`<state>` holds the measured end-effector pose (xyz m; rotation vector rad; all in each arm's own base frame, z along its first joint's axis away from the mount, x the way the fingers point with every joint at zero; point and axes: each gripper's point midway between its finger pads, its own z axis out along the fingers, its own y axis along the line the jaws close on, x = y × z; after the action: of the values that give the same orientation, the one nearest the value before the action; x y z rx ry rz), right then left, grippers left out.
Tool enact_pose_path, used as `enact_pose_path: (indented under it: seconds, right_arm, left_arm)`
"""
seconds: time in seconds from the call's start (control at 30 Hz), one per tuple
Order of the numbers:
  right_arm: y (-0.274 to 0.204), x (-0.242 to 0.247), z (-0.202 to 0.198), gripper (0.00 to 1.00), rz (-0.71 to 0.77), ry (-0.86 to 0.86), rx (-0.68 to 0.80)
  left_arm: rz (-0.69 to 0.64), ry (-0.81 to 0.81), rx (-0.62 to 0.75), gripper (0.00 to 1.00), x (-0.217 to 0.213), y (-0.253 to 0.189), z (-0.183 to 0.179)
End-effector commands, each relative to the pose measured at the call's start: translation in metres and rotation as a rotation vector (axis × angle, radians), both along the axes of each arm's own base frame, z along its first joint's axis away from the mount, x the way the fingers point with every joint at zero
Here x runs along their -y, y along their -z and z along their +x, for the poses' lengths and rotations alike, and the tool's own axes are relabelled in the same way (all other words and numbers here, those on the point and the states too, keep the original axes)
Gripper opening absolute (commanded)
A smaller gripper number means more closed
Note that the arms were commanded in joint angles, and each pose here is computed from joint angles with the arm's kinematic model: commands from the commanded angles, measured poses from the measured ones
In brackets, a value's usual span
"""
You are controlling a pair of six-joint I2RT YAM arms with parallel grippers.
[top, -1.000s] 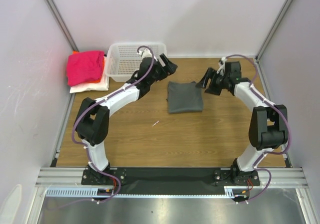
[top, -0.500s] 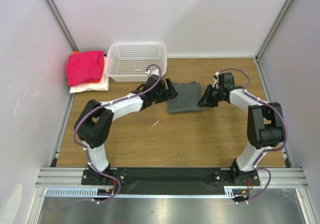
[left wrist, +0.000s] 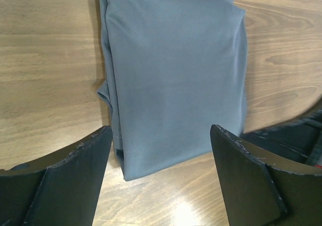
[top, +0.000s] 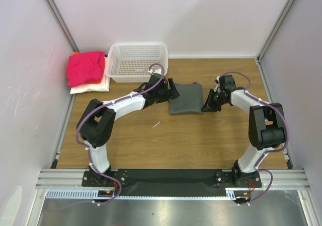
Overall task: Fold and stack the t-shirts
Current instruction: Fold the tshirt
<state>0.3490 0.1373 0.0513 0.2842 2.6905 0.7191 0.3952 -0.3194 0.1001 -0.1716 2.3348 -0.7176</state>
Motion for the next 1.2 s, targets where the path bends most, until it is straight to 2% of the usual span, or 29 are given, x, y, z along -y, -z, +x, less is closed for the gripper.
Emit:
enact_pose_path:
  seconds: [0.0,0.07,0.17,0.2,0.27,0.3,0.4,0.6,0.8,0.97,1.03,1.17]
  right_arm:
    - [-0.054,0.0,0.019,0.18,-0.005,-0.008,0.125]
    - [-0.086,0.0,0.031,0.21,0.007,0.004,0.195]
    - [-0.118,0.004,0.045,0.3,0.024,0.024,0.261]
    - [-0.122,0.009,0.049,0.37,0.028,0.039,0.265]
    - [-0.13,0.012,0.055,0.43,0.039,0.051,0.273]
    - [-0.132,0.014,0.056,0.49,0.042,0.057,0.275]
    - [-0.133,0.022,0.059,0.54,0.03,0.081,0.279]
    - [-0.133,0.038,0.054,0.54,0.021,0.119,0.256]
    - [-0.132,0.052,0.047,0.54,-0.012,0.154,0.25]
    - [-0.128,0.058,0.042,0.54,-0.027,0.171,0.233]
    - [-0.129,0.059,0.04,0.54,-0.033,0.175,0.231]
    - [-0.13,0.061,0.037,0.54,-0.041,0.18,0.229]
  left_arm:
    - [0.035,0.01,0.017,0.85,0.002,-0.004,0.009]
    - [0.046,-0.001,0.007,0.85,0.001,0.003,0.011]
    - [0.06,-0.018,-0.002,0.86,0.0,0.011,0.014]
    - [0.062,-0.023,-0.004,0.86,0.0,0.012,0.015]
    - [0.059,-0.025,-0.008,0.87,0.002,0.016,0.017]
    - [0.061,-0.023,-0.015,0.87,0.003,0.022,0.018]
    - [0.04,-0.017,-0.021,0.87,0.011,0.029,0.022]
    - [0.038,-0.049,-0.043,0.87,0.012,0.043,0.026]
    - [-0.048,-0.048,-0.059,0.85,0.025,0.052,0.027]
    - [-0.07,-0.068,-0.068,0.83,0.027,0.062,0.03]
    - [-0.084,-0.078,-0.069,0.81,0.028,0.063,0.032]
    - [-0.122,-0.062,-0.086,0.7,0.034,0.068,0.03]
